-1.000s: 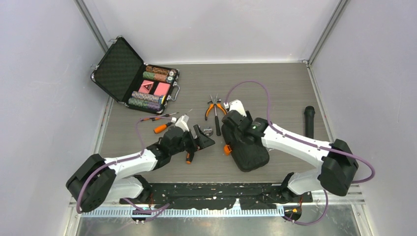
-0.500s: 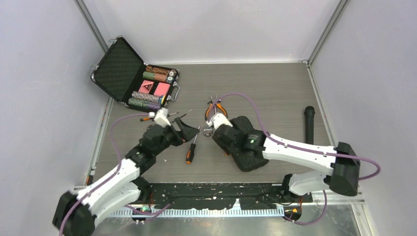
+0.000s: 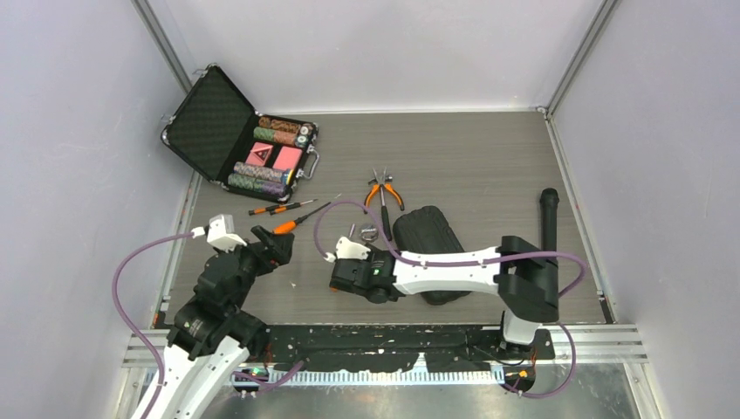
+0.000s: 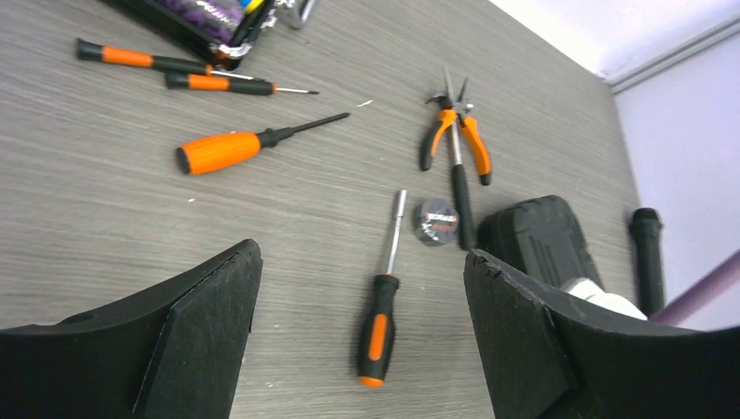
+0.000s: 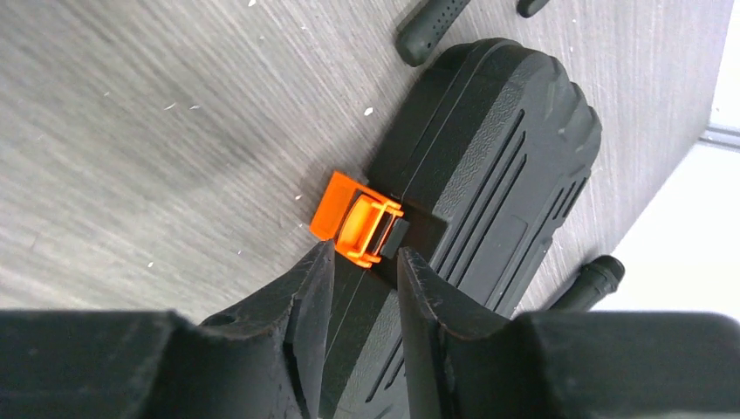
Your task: Pack the tool kit
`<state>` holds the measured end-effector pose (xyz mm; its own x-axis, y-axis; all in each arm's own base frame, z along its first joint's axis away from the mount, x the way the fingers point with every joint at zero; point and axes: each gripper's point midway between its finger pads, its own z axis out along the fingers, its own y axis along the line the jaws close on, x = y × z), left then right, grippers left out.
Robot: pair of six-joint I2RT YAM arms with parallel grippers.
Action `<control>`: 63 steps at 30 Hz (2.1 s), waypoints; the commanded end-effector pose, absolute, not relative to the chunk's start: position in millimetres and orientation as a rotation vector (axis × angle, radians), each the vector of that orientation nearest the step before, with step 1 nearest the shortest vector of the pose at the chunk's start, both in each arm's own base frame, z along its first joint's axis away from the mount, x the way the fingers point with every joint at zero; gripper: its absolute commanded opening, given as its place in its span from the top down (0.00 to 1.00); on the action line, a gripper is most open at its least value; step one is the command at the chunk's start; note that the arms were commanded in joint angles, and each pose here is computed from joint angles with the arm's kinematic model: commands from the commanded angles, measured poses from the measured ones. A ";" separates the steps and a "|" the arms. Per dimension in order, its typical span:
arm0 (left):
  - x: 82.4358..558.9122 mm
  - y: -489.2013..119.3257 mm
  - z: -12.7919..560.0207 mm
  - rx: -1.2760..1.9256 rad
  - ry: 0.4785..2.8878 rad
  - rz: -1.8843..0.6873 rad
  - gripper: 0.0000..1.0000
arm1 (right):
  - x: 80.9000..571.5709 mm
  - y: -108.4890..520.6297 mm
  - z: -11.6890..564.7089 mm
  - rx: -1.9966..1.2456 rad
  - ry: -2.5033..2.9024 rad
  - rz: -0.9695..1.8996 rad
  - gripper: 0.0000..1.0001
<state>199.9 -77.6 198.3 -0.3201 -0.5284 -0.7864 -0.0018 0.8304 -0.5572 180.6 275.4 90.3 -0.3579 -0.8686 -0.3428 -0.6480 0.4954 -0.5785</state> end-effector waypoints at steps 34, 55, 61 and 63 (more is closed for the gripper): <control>199.7 -69.4 182.6 -0.374 1.885 -0.464 0.14 | 209.4 259.1 58.0 -1.081 1.978 -0.878 0.79; 204.7 -139.7 179.4 0.030 1.929 -0.712 0.13 | 200.8 229.9 113.2 -0.906 2.260 -0.322 0.45; 204.3 -189.8 191.8 0.355 1.873 -0.735 0.11 | 224.9 183.3 136.5 -0.467 2.348 0.113 0.35; 204.1 -211.2 190.9 0.483 1.849 -0.711 0.11 | 234.8 163.3 146.6 -0.317 2.325 0.223 0.30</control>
<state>197.1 -166.6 148.3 -0.5555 -0.1115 -0.8240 0.3989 0.8337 -0.3818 221.6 166.5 117.7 -0.6733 -0.4402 -0.5941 -0.3713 0.8961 -0.2432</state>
